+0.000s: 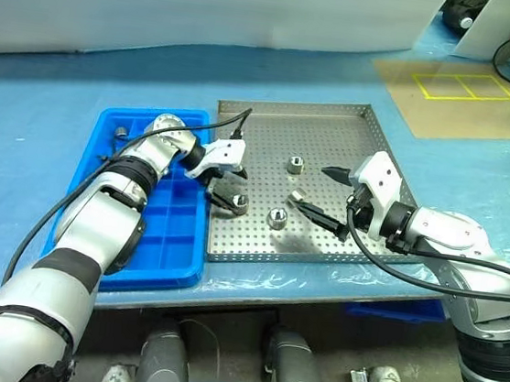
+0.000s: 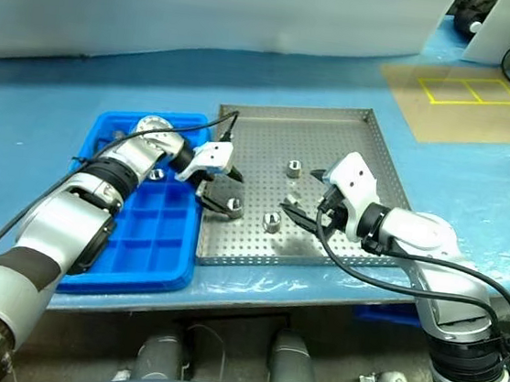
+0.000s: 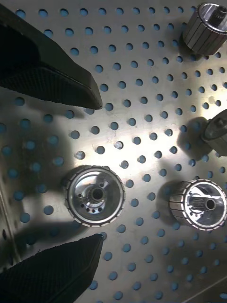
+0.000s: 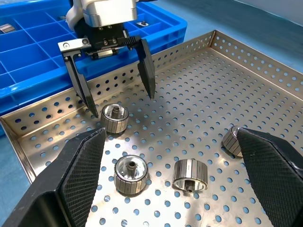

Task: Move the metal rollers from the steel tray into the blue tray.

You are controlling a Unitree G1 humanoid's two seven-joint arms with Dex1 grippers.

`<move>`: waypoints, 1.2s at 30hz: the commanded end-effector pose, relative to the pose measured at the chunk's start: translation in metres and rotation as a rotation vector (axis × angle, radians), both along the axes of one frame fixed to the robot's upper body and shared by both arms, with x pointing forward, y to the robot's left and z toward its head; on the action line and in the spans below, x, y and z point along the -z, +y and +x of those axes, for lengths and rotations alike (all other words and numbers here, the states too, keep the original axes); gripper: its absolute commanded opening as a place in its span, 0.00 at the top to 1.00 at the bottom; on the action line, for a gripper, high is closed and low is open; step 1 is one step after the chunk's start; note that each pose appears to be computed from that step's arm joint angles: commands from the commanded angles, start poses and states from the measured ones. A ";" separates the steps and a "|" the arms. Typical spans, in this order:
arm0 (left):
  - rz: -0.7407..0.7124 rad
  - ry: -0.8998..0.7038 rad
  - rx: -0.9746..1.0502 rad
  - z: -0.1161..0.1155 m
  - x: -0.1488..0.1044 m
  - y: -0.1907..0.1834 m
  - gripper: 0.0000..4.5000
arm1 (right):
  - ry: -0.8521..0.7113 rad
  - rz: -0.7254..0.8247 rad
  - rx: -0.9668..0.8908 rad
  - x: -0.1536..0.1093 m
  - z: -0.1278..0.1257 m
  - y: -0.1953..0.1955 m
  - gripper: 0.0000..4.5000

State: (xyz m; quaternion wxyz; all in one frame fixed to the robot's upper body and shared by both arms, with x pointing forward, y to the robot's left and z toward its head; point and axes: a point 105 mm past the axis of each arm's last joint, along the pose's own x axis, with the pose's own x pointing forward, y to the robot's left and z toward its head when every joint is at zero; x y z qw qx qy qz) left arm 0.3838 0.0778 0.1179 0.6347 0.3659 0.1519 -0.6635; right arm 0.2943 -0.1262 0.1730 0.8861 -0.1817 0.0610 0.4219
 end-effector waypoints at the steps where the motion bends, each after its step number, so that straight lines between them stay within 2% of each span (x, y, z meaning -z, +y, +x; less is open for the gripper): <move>1: 0.071 -0.001 0.021 -0.002 0.008 0.006 0.01 | -0.057 0.005 -0.014 -0.011 0.001 0.005 0.00; 12: 0.071 0.096 0.115 -0.021 0.021 0.004 0.01 | -0.063 0.001 0.004 -0.008 0.003 0.004 0.00; 20: 0.069 0.098 0.097 -0.021 0.026 0.000 0.01 | -0.069 -0.005 0.011 -0.007 0.004 0.004 0.00; 23: 0.056 0.094 0.084 -0.020 0.029 -0.005 0.14 | -0.071 -0.007 0.014 -0.007 0.005 0.003 0.00; 26: 0.063 0.100 0.072 -0.020 0.033 -0.008 0.34 | -0.073 -0.008 0.015 -0.007 0.006 0.003 0.00; 36: 0.070 0.140 0.081 -0.026 0.043 -0.014 0.34 | -0.082 -0.010 0.025 -0.007 0.008 0.003 0.00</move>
